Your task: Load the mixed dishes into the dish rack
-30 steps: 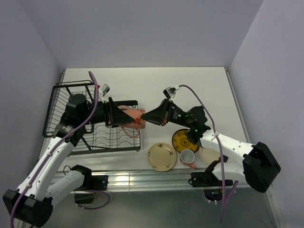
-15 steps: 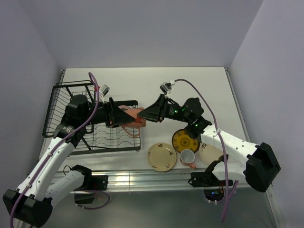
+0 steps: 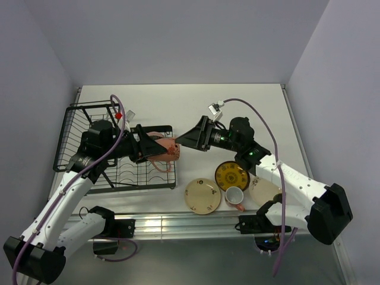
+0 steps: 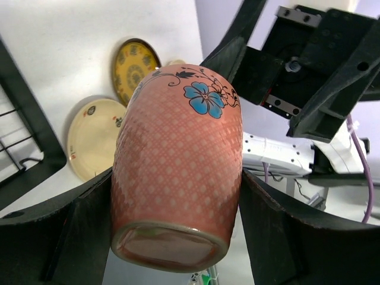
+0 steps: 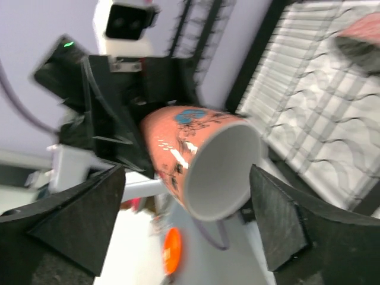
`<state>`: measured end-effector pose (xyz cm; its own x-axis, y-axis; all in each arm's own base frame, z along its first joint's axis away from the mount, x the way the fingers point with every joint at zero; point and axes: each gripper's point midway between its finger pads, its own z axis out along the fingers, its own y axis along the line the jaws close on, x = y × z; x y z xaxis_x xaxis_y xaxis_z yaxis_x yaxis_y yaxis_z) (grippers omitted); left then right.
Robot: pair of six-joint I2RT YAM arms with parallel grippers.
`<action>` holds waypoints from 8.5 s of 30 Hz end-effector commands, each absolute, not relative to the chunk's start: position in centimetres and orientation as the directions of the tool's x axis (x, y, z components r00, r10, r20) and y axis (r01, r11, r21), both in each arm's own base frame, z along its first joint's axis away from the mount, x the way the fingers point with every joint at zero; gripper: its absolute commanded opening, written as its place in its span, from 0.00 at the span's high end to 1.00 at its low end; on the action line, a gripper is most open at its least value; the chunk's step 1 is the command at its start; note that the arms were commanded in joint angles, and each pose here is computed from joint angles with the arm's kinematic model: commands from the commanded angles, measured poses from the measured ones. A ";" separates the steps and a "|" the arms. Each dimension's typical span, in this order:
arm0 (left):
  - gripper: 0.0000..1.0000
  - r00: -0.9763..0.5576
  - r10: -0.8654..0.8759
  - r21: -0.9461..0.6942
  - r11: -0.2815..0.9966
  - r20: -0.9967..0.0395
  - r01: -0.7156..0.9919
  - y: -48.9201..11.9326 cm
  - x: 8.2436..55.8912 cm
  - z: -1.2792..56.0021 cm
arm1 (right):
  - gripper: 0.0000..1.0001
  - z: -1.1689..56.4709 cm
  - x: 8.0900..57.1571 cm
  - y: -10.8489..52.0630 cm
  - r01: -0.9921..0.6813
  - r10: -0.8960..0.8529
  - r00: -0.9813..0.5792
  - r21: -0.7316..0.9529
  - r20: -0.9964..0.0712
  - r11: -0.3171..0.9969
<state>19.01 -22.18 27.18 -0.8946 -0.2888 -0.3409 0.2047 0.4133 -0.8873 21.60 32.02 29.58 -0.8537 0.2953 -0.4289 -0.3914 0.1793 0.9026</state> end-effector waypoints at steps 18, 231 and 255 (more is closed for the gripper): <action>1.00 -0.787 -0.549 -0.795 0.593 -0.281 -0.129 -18.4 22.6 28.9 | 0.04 32.7 18.1 27.7 -0.558 0.053 -0.415 0.300 -0.908 0.774; 0.03 -0.464 -0.525 -0.684 0.667 -0.713 0.297 -15.8 22.9 46.0 | 1.00 22.1 27.8 59.0 -0.821 0.215 -0.463 0.508 -0.860 0.262; 0.03 -0.467 -0.537 -0.700 0.641 -0.703 0.315 -15.9 22.1 45.8 | 1.00 13.7 26.3 55.5 -0.724 0.154 -0.580 0.593 -0.800 0.353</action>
<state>22.47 -15.70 44.50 -0.4939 -0.5312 -0.6883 0.2643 0.6625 -0.7009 25.99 56.51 12.55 -0.5939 0.1263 -0.7946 -0.7322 0.3243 0.5989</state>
